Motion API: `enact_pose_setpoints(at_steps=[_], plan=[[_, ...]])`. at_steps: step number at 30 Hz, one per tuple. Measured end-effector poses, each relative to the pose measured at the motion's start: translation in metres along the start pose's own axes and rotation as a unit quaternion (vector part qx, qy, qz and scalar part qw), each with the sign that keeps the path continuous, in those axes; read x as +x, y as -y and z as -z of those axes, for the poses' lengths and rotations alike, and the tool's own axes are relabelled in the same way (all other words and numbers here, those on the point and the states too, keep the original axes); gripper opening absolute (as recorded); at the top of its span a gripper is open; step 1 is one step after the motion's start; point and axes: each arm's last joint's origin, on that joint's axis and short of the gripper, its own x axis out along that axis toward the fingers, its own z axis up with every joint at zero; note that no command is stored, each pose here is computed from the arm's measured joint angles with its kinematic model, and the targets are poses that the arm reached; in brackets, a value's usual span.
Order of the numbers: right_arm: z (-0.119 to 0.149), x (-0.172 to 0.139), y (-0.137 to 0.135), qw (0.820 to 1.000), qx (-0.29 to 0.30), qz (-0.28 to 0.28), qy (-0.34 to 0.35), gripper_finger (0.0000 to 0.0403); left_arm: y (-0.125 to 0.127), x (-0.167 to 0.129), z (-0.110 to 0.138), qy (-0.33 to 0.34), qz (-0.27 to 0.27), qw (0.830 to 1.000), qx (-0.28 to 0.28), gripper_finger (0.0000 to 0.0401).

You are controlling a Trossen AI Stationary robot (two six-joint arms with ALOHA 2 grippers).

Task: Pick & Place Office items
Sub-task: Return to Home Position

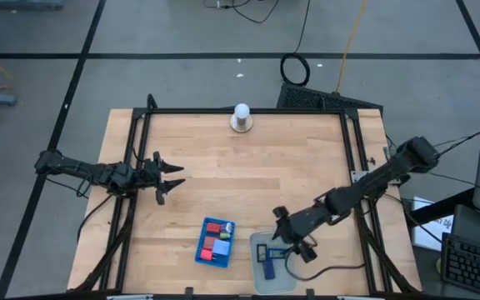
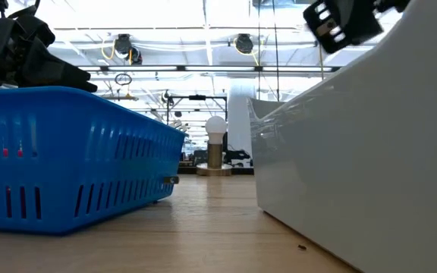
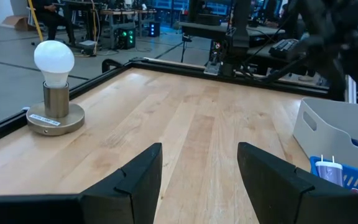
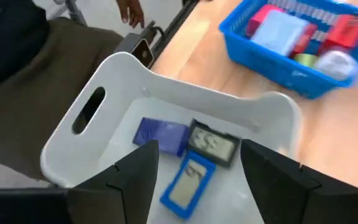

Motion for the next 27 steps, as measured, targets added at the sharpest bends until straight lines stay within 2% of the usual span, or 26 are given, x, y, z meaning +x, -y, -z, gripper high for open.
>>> enact_pose_setpoints(at_steps=[5,9,11,16,21,27], plan=[[-0.010,-0.052,-0.006,1.000,0.007,0.001,0.030,0.0218,0.000,0.000,0.000,0.000,0.000,1.000,0.000,0.0212],[-0.015,-0.095,-0.010,0.997,-0.016,0.004,0.077,0.0221,0.000,0.000,0.000,0.000,0.000,1.000,0.000,0.0212],[-0.015,-0.117,-0.010,0.994,-0.024,0.034,0.100,0.0221,0.000,0.000,0.000,0.000,0.000,1.000,0.000,0.0212],[-0.002,-0.167,-0.009,0.976,-0.025,0.163,0.142,0.0218,0.000,0.000,0.000,0.000,0.000,1.000,0.000,0.0212],[0.039,-0.179,-0.002,0.957,-0.047,0.239,0.157,0.0216,0.000,0.000,0.000,0.000,0.000,1.000,0.000,0.0212],[0.082,-0.167,0.011,0.928,-0.032,0.273,0.251,0.0220,0.000,0.000,0.000,0.000,0.000,1.000,0.000,0.0212]])
